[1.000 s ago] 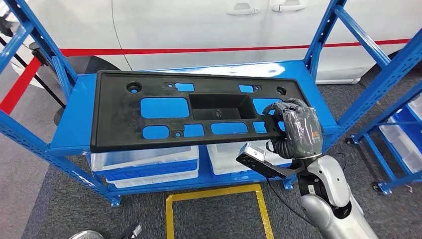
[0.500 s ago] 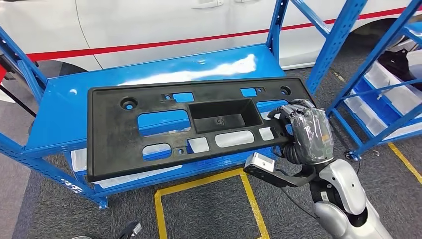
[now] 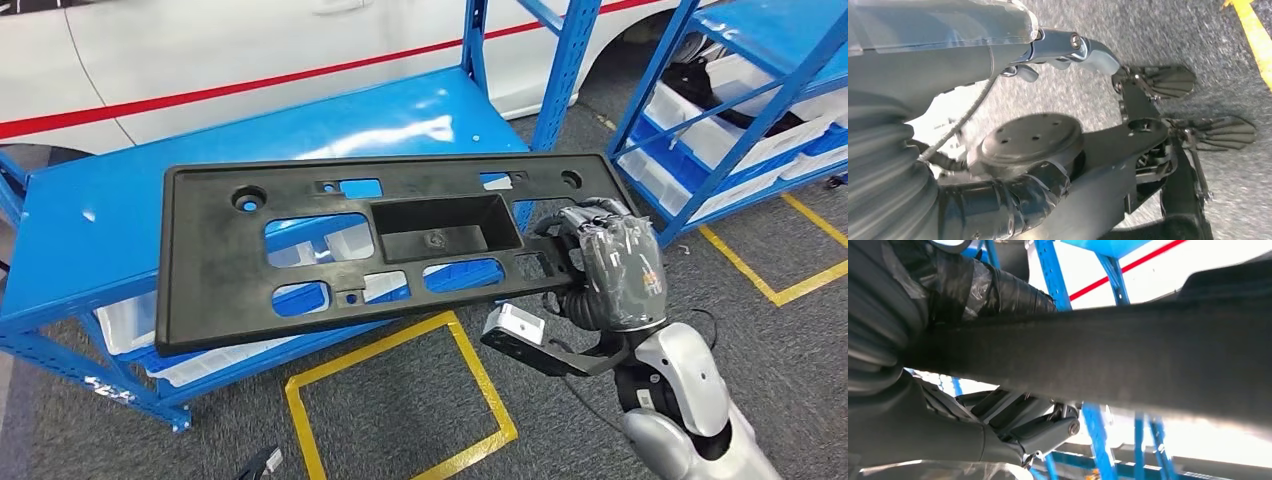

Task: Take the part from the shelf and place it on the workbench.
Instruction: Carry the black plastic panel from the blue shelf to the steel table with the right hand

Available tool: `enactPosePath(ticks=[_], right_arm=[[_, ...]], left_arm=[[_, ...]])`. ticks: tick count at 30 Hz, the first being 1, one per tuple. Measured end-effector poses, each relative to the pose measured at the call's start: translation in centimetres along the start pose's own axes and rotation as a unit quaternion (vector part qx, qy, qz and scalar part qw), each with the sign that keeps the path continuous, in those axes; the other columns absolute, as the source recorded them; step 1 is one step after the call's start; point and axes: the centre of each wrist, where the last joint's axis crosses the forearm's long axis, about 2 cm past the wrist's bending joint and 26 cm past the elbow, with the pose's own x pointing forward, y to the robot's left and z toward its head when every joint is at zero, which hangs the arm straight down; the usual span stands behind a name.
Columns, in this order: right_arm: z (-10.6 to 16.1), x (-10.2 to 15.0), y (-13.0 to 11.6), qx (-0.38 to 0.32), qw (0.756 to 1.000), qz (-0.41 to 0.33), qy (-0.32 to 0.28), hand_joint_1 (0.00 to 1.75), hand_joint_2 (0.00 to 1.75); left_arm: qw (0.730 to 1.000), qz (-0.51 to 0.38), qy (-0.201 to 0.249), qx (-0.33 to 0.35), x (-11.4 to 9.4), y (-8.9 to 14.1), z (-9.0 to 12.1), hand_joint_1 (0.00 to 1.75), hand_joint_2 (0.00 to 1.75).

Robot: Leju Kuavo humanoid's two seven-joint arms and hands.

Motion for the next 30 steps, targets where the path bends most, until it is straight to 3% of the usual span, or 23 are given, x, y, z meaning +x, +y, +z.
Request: enactPosePath(ticks=[7, 13, 17, 20, 25, 30], right_arm=[[-6.9, 2.7, 1.0, -0.029, 0.999, -0.030, 0.021, 1.75, 1.75], [-9.8, 3.3, 0.6, -0.044, 0.998, -0.044, 0.020, 1.75, 1.75], [-10.1, 3.2, 0.8, -0.047, 0.998, -0.043, 0.025, 1.75, 1.75], [-7.9, 2.7, 1.2, -0.042, 0.997, -0.054, 0.028, 1.75, 1.75], [0.3, -0.7, 0.5, -0.032, 0.997, -0.061, 0.025, 1.75, 1.75], [3.1, -2.2, -1.1, -0.022, 0.999, -0.035, 0.024, 1.75, 1.75]], left_arm=[[0.999, -0.041, 0.007, 0.002, 0.2, -0.4, 0.0, 0.00, 1.75], [0.996, -0.084, 0.008, 0.003, 0.1, -0.9, -0.1, 0.00, 1.75], [0.995, -0.100, 0.010, 0.003, -0.2, -1.0, -0.1, 0.00, 1.75], [0.994, -0.111, 0.007, 0.008, -0.6, -1.2, -0.2, 0.00, 1.75], [0.993, -0.121, -0.011, 0.015, -1.0, -1.7, -0.3, 0.00, 1.75], [0.992, -0.126, -0.019, 0.008, -0.6, -1.8, -0.2, 0.00, 1.75]])
